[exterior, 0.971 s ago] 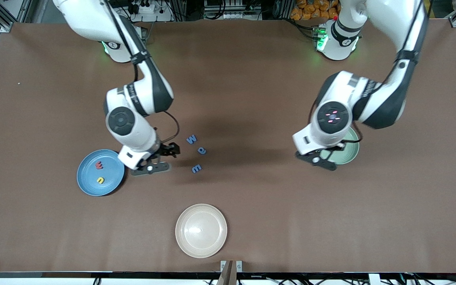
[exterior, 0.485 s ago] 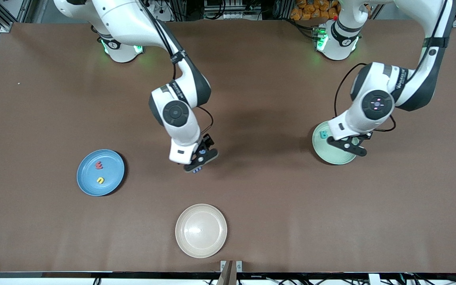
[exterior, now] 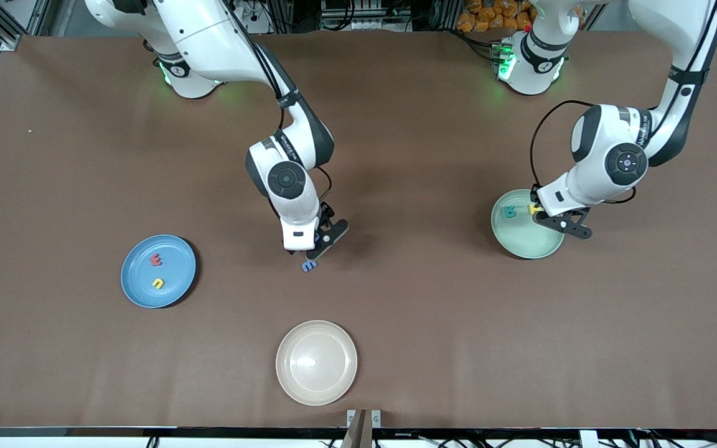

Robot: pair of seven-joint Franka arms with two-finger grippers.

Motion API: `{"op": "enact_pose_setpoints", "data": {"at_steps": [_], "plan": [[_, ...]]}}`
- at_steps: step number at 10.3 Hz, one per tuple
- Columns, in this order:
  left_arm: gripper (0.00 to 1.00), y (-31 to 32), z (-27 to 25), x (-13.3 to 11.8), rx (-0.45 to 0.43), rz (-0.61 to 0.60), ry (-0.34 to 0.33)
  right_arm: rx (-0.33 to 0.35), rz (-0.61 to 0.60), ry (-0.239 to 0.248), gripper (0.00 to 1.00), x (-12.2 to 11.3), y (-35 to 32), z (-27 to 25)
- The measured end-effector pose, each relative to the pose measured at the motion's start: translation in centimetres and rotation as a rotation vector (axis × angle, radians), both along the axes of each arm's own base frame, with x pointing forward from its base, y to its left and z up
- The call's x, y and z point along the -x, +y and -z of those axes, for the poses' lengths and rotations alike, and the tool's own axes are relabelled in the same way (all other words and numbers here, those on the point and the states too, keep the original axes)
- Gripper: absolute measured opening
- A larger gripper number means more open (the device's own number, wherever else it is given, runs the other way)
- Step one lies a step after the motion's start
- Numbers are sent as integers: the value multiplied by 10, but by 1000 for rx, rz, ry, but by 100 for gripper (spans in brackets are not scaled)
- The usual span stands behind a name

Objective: Sort upper and lower case letters into plates
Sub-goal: 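Drop the Q on the green plate while the right gripper grasps the a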

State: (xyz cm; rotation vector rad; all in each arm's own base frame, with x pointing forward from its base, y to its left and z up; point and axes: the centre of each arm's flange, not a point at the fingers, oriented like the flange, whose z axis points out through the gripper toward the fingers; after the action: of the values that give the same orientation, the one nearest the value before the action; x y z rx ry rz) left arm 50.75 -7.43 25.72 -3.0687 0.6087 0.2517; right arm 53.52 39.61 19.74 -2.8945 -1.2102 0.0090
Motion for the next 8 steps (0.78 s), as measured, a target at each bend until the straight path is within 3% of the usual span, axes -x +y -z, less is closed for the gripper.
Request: {"op": "enact_pose_setpoints", "data": {"at_steps": [7, 8], "plan": [[40, -23, -1, 2, 14, -32, -19, -16, -69, -31, 100, 8, 5, 27], [40, -27, 1, 2, 16, -33, -26, -16, -70, -34, 91, 8, 5, 28]]}}
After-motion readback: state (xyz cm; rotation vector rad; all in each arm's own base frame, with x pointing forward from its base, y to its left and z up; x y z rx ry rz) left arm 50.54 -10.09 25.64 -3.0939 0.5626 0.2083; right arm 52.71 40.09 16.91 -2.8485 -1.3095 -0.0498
